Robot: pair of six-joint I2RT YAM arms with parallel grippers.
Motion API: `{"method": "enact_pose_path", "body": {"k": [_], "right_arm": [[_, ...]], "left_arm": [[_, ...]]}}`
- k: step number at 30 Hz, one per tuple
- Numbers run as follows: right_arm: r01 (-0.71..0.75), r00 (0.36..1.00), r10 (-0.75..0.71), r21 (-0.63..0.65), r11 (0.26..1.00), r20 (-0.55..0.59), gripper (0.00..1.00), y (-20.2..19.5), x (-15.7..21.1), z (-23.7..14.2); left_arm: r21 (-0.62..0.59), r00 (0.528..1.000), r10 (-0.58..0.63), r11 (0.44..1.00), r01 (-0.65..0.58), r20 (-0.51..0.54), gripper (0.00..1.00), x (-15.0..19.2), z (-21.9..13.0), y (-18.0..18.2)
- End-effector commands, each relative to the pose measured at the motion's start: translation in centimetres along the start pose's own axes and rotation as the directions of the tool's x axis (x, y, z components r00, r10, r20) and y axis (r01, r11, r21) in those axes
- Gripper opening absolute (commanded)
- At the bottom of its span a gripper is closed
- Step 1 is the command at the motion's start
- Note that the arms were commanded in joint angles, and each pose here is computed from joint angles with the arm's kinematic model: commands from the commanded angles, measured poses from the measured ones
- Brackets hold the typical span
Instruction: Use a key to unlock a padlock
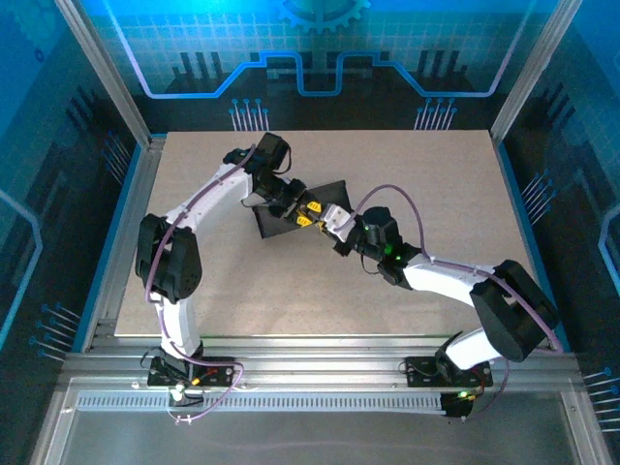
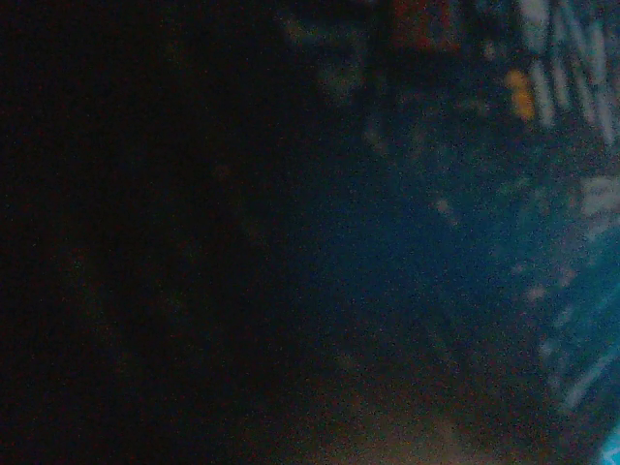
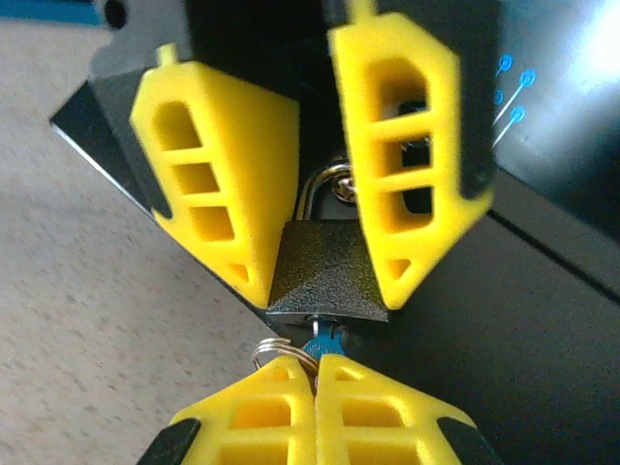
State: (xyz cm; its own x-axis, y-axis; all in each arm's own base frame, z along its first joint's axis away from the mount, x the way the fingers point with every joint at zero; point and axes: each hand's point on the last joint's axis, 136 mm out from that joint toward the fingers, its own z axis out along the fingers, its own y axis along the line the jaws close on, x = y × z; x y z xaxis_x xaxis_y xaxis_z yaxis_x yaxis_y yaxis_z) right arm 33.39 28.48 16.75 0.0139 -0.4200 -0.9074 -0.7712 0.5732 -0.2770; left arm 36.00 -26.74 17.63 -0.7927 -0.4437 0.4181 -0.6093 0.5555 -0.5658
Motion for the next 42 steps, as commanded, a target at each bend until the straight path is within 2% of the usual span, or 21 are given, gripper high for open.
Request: {"method": "enact_pose_path", "body": {"k": [1,3,5,7,10,12,15,17,19,21,25,26,28,30,32,37,42], "right_arm": [[-0.325,0.938,0.334,-0.103,0.94,0.089,0.0,0.6,-2.5,0.0],[-0.469,0.873,0.48,-0.124,0.875,0.085,0.0,0.7,-2.4,-0.1],[-0.614,0.776,0.627,-0.143,0.777,0.071,0.0,0.6,-2.1,-0.1],[-0.747,0.65,0.758,-0.144,0.65,0.05,0.0,0.3,-1.4,0.0],[-0.852,0.495,0.868,-0.18,0.491,0.022,0.0,0.6,-1.1,0.2],[-0.876,0.444,0.896,-0.199,0.439,0.021,0.0,0.7,-1.3,0.3],[-0.867,0.469,0.883,-0.185,0.463,0.011,0.0,0.6,-1.3,0.2],[-0.849,0.511,0.859,-0.141,0.509,0.021,0.0,-0.3,-0.9,-0.8],[-0.806,0.585,0.811,-0.087,0.585,0.031,0.06,-1.4,-0.7,-2.3],[-0.734,0.678,0.735,-0.037,0.678,0.018,0.19,-2.1,-0.9,-3.7],[-0.417,0.909,0.416,-0.054,0.907,-0.024,0.32,-1.5,-1.5,-5.3],[-0.345,0.938,0.342,-0.067,0.936,-0.049,0.33,-0.9,-0.8,-5.3],[-0.149,0.989,0.148,-0.065,0.987,-0.015,0.35,-0.7,-0.5,-5.1],[0.012,1.0,-0.011,-0.039,0.999,0.029,0.36,-0.7,-0.2,-4.7],[0.095,0.994,-0.096,0.015,0.995,0.056,0.36,-1.4,-0.1,-4.2],[0.36,0.933,-0.361,0.111,0.926,-0.009,0.38,-1.1,1.0,-1.8],[0.437,0.898,-0.44,0.156,0.886,-0.02,0.37,-1.3,0.9,-1.0]], "left_arm": [[0.092,0.997,0.066,0.994,-0.062,-0.038,0.0,2.0,-0.9,-1.9],[0.093,0.997,0.07,0.993,-0.067,-0.031,0.0,1.9,-0.8,-1.9],[0.096,0.997,0.077,0.993,-0.074,-0.028,0.0,2.0,-0.5,-2.0],[0.098,0.997,0.079,0.992,-0.076,-0.025,0.0,1.9,0.0,-1.9],[0.103,0.996,0.084,0.991,-0.08,-0.031,0.0,2.1,0.8,-2.0],[0.105,0.996,0.079,0.992,-0.075,-0.037,0.0,2.2,1.2,-1.9],[0.113,0.996,0.076,0.991,-0.072,-0.037,0.0,2.1,1.2,-1.9],[0.111,0.996,0.079,0.991,-0.076,-0.029,0.0,1.9,0.9,-1.8],[0.103,0.996,0.08,0.992,-0.077,-0.025,0.0,1.7,0.7,-1.6],[0.096,0.996,0.08,0.993,-0.076,-0.034,0.0,1.9,0.7,-1.4],[0.079,0.995,0.085,0.994,-0.081,-0.051,0.0,2.2,0.6,-1.1],[0.077,0.995,0.087,0.994,-0.082,-0.058,0.0,2.4,0.5,-1.1],[0.072,0.993,0.09,0.994,-0.085,-0.07,0.0,2.7,0.5,-1.0],[0.066,0.993,0.092,0.994,-0.087,-0.078,0.0,2.8,0.4,-0.9],[0.059,0.993,0.092,0.994,-0.088,-0.08,0.0,2.9,0.4,-0.8],[0.05,0.991,0.098,0.994,-0.094,-0.09,0.0,3.2,0.0,-0.9],[0.023,0.99,0.093,0.996,-0.091,-0.106,0.0,3.4,0.0,-0.5]]}}
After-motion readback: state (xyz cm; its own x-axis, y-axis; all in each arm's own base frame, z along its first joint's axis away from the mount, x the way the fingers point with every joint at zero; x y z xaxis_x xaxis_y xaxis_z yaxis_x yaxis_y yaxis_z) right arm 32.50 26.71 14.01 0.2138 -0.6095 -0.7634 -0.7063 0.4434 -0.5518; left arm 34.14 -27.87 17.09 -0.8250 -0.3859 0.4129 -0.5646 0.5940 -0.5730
